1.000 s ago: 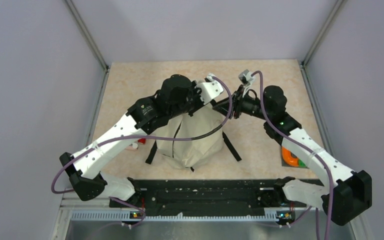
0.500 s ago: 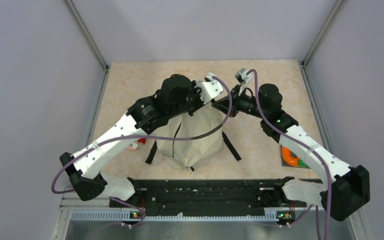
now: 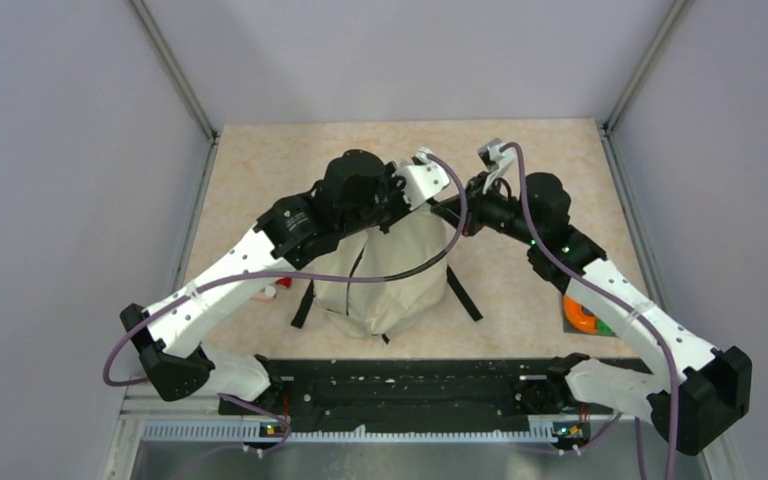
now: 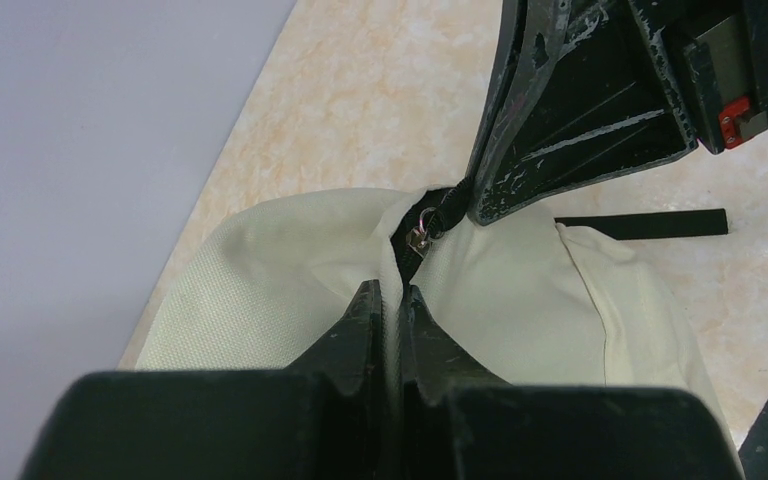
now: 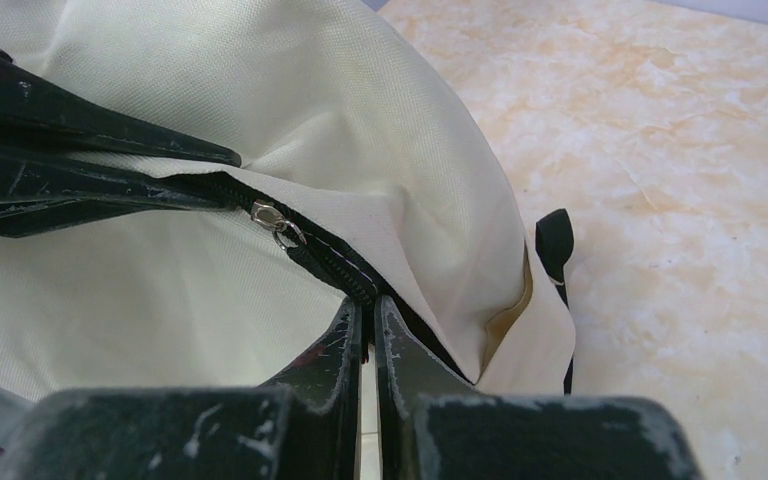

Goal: Pack the student bag
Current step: Zip the student bag at the center of the board.

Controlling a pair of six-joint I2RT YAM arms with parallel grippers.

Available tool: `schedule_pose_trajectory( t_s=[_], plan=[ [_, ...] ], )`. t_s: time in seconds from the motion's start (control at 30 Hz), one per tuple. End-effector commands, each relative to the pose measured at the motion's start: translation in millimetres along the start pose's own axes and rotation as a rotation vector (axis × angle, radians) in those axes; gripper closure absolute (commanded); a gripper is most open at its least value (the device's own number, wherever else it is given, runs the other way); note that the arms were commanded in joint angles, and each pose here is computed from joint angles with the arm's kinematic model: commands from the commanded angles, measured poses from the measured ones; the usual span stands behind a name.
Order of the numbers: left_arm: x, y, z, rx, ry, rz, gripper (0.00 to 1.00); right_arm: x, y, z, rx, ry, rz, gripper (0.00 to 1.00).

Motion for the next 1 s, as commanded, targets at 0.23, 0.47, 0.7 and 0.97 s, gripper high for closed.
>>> schedule_pose_trajectory(
  t_s=[0.23, 0.47, 0.7, 0.97],
  plan=[
    [24.3, 34.3, 24.3, -0.109, -0.015, 0.129, 1.0, -3.7, 19.6, 6.3, 0.021, -0.006, -0.082, 0.97],
    [19.8, 32.9, 21.4, -0.099, -0.008, 0.093, 1.0, 0.4, 22.3, 10.3, 0.015, 0.015, -0.052, 0.84],
    [20.0, 34.4, 22.5, -0.105, -0.006, 0.093, 1.0, 7.7, 18.8, 13.7, -0.017, 0.017, 0.036, 0.98],
    [19.8, 33.5, 22.4, -0.103, -0.009, 0.091, 1.0, 18.1, 23.3, 20.8, -0.058, 0.031, 0.126, 0.73]
  ],
)
Point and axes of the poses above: each gripper's point midway between its finger pads, its own y axis back along the fingers, its own x axis along the line the jaws close on, z = x × y, the point moved 8 cm from there along y, back along the fingers, and after that the axes turned 6 degrees about y, right-handed, at the moved point
